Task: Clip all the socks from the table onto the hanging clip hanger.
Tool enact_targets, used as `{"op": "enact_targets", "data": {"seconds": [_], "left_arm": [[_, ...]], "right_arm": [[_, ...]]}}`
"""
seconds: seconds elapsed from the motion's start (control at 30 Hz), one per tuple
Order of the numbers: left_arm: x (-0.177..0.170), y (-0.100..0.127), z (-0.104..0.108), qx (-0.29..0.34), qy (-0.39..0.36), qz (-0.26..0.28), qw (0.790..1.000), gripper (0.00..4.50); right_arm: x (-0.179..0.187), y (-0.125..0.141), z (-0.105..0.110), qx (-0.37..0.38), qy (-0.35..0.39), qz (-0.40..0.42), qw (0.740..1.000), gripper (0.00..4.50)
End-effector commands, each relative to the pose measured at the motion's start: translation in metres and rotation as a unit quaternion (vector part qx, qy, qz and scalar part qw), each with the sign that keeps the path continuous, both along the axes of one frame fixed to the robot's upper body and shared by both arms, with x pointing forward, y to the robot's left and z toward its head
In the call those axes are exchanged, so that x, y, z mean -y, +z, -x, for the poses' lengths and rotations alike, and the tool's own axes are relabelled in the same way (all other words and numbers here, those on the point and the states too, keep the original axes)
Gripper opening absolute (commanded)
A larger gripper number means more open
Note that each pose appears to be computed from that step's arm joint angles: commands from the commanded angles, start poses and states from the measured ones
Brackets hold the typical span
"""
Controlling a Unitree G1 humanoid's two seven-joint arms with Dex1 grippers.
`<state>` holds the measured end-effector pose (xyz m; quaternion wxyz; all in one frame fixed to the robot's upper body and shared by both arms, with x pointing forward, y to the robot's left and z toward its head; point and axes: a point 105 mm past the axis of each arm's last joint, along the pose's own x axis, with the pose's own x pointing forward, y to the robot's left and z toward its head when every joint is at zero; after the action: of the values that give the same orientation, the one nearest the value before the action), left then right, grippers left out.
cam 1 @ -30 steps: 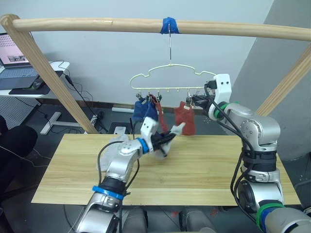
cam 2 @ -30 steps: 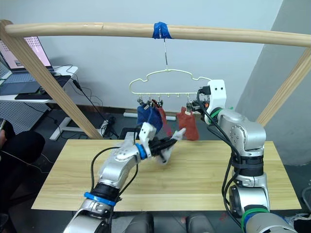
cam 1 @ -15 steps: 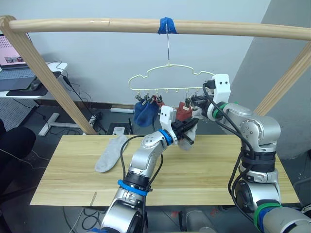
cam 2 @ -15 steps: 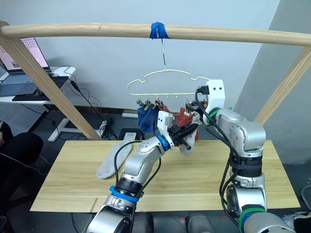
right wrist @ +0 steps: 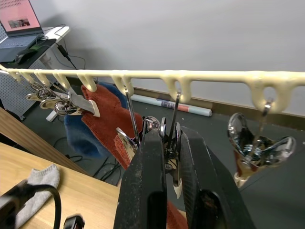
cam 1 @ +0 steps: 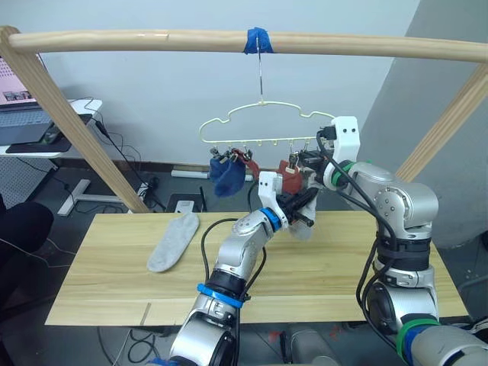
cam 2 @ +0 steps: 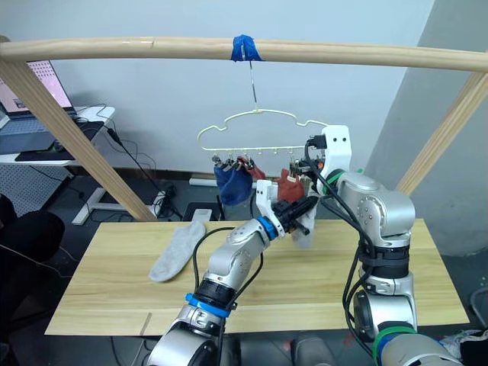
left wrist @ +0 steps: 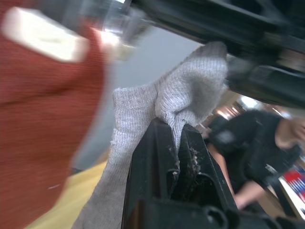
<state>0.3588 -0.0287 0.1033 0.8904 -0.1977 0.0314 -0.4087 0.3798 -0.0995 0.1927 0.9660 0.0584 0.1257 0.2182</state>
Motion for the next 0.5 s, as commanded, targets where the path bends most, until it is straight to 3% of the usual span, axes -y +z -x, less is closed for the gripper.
{"op": "enact_targets", "data": {"seconds": [0.03,0.2,0.5], "left_arm": [[-0.006,0.017,-0.01,0.007,0.033,0.04,0.999,0.02],[-0.002,0.016,0.005,0.019,-0.008,0.04,0.999,0.02],[-0.001,0.012,0.009,-0.011,-0.009,0.073,0.997,0.02]], "right_arm": [[0.001,0.018,0.001,0.03,-0.001,-0.009,0.999,0.08],[0.004,0.017,0.0,0.03,-0.006,-0.009,0.999,0.08],[0.005,0.018,-0.001,0.032,-0.01,-0.011,0.999,0.08]]}}
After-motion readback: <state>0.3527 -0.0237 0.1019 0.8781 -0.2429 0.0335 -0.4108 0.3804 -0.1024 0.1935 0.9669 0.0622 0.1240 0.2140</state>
